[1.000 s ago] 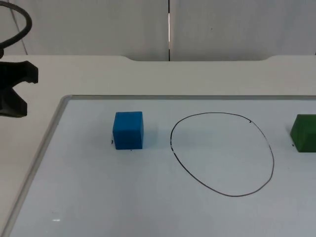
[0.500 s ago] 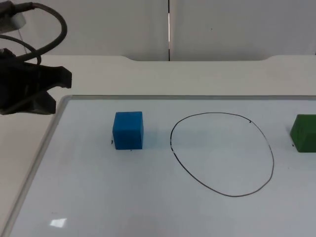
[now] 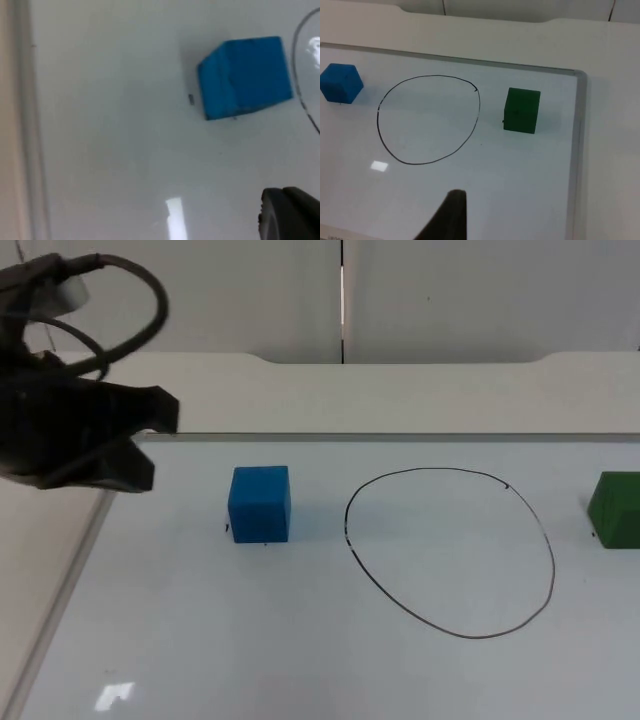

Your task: Push the two cubes into the marked area.

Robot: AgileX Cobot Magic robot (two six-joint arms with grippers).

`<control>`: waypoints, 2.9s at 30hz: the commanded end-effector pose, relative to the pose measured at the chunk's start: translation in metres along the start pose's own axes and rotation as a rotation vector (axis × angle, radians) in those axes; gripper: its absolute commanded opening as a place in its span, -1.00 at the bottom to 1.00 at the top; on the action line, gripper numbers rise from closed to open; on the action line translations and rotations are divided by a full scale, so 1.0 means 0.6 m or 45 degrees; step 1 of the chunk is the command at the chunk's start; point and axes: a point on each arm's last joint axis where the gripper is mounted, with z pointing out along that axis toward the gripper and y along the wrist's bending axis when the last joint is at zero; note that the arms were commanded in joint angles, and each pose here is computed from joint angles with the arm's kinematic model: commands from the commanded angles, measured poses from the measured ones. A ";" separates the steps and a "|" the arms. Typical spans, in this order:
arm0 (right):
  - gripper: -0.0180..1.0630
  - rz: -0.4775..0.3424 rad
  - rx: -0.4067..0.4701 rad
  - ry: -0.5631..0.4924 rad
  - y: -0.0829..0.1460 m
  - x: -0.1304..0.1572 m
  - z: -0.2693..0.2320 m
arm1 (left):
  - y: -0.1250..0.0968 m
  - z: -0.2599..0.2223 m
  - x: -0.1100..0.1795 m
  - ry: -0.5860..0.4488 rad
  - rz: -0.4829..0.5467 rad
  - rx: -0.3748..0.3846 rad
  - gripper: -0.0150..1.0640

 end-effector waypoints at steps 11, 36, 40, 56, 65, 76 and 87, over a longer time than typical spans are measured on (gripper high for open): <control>0.99 -0.003 0.004 -0.004 0.000 -0.001 0.001 | 0.000 0.104 -0.053 -0.007 0.049 -0.066 -0.98; 0.99 -0.003 0.004 -0.004 0.000 -0.001 0.001 | 0.033 0.222 -0.064 0.101 -0.054 -0.104 -0.98; 0.99 -0.003 0.004 -0.004 0.000 -0.001 0.001 | 0.027 0.223 -0.061 0.120 -0.057 -0.084 -0.98; 0.99 -0.003 0.004 -0.004 0.000 -0.001 0.001 | -0.024 0.235 -0.051 0.077 0.094 -0.084 -0.98; 0.99 -0.003 0.004 -0.004 0.000 -0.001 0.001 | -0.030 0.236 -0.049 0.074 0.079 -0.077 -0.98; 0.99 -0.003 0.004 -0.004 0.000 -0.001 0.001 | -0.065 0.243 -0.039 0.055 0.142 -0.065 -0.98; 0.99 -0.003 0.004 -0.004 0.000 -0.001 0.001 | -0.072 0.243 -0.035 0.064 0.114 -0.049 -0.98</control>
